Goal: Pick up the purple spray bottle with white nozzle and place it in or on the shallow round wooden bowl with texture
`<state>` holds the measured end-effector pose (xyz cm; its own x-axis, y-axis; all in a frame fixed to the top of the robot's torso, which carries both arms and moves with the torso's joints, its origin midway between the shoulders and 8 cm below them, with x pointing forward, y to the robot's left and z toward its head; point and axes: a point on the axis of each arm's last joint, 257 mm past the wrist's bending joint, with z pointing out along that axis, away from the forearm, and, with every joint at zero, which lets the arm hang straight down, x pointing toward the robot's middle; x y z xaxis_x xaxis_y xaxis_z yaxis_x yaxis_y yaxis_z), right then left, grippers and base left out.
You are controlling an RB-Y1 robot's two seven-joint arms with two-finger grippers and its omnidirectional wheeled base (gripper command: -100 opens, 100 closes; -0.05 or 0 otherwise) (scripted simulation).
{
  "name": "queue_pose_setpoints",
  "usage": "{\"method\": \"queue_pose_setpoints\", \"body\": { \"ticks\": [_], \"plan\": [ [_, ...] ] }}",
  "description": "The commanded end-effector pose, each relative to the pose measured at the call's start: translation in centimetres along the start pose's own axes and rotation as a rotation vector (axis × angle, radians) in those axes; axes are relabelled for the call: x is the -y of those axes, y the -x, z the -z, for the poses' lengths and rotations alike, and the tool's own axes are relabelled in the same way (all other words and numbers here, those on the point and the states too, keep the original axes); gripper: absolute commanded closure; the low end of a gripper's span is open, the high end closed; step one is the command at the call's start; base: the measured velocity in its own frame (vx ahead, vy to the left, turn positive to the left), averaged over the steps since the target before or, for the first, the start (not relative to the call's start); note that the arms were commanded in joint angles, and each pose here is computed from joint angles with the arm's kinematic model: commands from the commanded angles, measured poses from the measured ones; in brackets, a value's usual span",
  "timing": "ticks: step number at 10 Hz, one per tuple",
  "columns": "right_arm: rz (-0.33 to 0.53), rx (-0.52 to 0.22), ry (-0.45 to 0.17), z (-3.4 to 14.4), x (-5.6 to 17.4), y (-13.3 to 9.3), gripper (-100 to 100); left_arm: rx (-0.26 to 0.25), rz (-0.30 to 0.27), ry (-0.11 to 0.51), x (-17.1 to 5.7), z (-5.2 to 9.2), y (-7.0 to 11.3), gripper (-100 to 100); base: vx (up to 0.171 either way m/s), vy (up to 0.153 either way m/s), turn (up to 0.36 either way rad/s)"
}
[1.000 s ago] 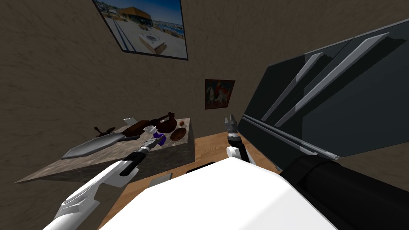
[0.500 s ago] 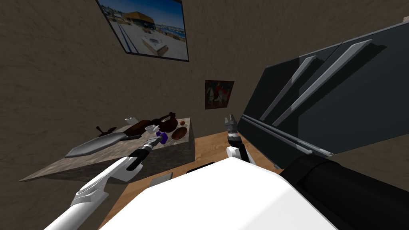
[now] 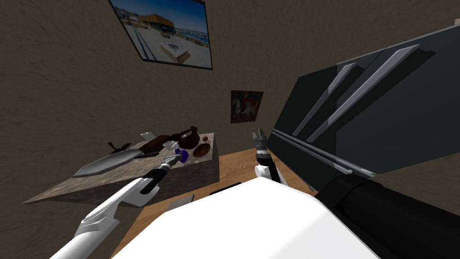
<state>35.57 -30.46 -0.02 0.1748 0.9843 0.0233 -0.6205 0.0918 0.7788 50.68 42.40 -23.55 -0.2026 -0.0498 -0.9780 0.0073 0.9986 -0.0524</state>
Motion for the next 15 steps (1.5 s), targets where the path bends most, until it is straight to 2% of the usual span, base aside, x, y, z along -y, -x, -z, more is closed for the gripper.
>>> {"method": "queue_pose_setpoints", "body": {
  "ticks": [1,8,9,10,11,15],
  "plan": [
    [0.0,0.0,0.0,0.0,0.0,0.0,0,-0.001,0.002,-0.008,-0.6,1.1,-0.2,100,0.079,-0.064,0.061],
    [0.0,0.0,0.0,0.0,0.0,0.0,0,-0.001,-0.008,-0.035,-2.7,5.8,-0.8,100,0.055,-0.053,0.042],
    [0.0,0.0,0.0,0.0,0.0,0.0,0,-0.003,-0.005,-0.03,-2.6,5.4,-0.7,100,0.024,-0.019,0.015],
    [0.0,0.0,0.0,0.0,0.0,0.0,0,-0.002,-0.006,-0.032,-2.6,5.5,-0.7,0,0.0,0.0,0.0],
    [0.0,0.0,0.0,0.0,0.0,0.0,0,-0.022,0.031,-0.021,-3.5,6.4,-1.5,100,-0.105,-0.06,0.135],
    [0.0,0.0,0.0,0.0,0.0,0.0,0,-0.053,0.097,-0.007,-4.7,8.1,-2.4,100,-0.12,-0.111,0.135]
  ]
}}
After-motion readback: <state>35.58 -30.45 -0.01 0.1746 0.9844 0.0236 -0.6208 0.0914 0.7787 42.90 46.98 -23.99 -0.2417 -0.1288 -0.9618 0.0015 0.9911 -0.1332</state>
